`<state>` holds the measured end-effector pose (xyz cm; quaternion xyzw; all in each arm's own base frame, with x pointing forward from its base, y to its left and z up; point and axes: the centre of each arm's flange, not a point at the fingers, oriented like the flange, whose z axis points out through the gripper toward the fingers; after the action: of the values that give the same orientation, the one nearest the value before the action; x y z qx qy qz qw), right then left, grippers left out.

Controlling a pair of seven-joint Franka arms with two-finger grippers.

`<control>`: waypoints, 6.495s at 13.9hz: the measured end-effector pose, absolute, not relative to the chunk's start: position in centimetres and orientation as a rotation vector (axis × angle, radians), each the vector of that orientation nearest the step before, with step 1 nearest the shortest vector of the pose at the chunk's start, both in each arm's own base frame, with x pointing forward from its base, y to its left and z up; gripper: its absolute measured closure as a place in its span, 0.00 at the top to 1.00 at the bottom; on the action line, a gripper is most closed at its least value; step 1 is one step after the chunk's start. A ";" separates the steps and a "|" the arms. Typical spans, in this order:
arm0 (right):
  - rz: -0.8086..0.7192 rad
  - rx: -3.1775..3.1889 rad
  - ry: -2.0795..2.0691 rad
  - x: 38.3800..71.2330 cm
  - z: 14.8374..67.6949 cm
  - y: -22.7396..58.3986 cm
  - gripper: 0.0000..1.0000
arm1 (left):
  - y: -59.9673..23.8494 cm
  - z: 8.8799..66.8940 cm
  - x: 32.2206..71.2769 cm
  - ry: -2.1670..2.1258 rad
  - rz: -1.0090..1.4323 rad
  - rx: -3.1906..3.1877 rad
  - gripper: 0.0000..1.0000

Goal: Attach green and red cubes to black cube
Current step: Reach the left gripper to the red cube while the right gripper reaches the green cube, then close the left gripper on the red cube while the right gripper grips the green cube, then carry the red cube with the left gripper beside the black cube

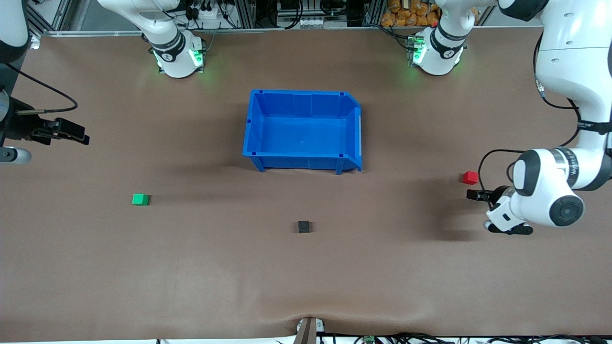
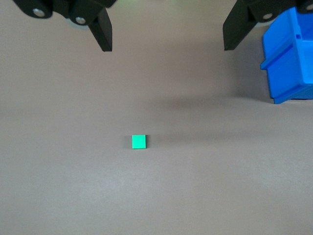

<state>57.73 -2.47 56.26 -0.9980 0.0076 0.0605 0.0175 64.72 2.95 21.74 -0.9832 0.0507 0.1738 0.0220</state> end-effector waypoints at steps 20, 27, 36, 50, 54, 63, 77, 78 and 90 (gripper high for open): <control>0.100 -3.140 -0.125 62.0 20.0 -7.9 1.00 | 1.8 17.6 61.4 0.410 0.626 -3.014 0.69; 0.167 -3.128 -0.133 60.7 17.5 -7.3 0.93 | 1.7 17.5 61.4 0.413 0.630 -3.013 0.52; 0.222 -3.107 -0.226 61.2 18.3 -5.7 0.40 | 2.1 17.5 61.4 0.414 0.627 -3.016 0.38; 0.073 -2.895 -1.162 69.1 32.0 -0.4 0.40 | 0.5 23.6 68.7 -0.255 0.427 -3.175 0.38; 0.044 -2.733 -1.519 70.0 31.1 5.2 0.40 | -3.9 23.1 70.1 -0.613 0.402 -3.120 0.38; -0.085 -2.452 -2.018 72.6 28.9 16.1 0.40 | -16.5 22.7 69.8 -1.485 0.542 -2.936 0.38; -0.160 -2.153 -2.382 73.1 27.5 21.4 0.40 | -24.7 23.2 71.7 -2.309 0.528 -2.539 0.38; -0.162 -2.151 -2.386 73.2 27.6 21.3 0.40 | -25.6 22.7 71.5 -2.354 0.563 -2.518 0.38; -0.155 -2.159 -2.389 73.4 27.6 20.6 0.40 | -35.4 19.2 68.3 -2.465 0.544 -2.507 0.38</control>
<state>73.41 20.61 27.57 -0.6692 -0.7404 -0.0480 -0.0412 68.30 -35.45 19.23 -0.6896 -0.6778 0.1495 -0.2065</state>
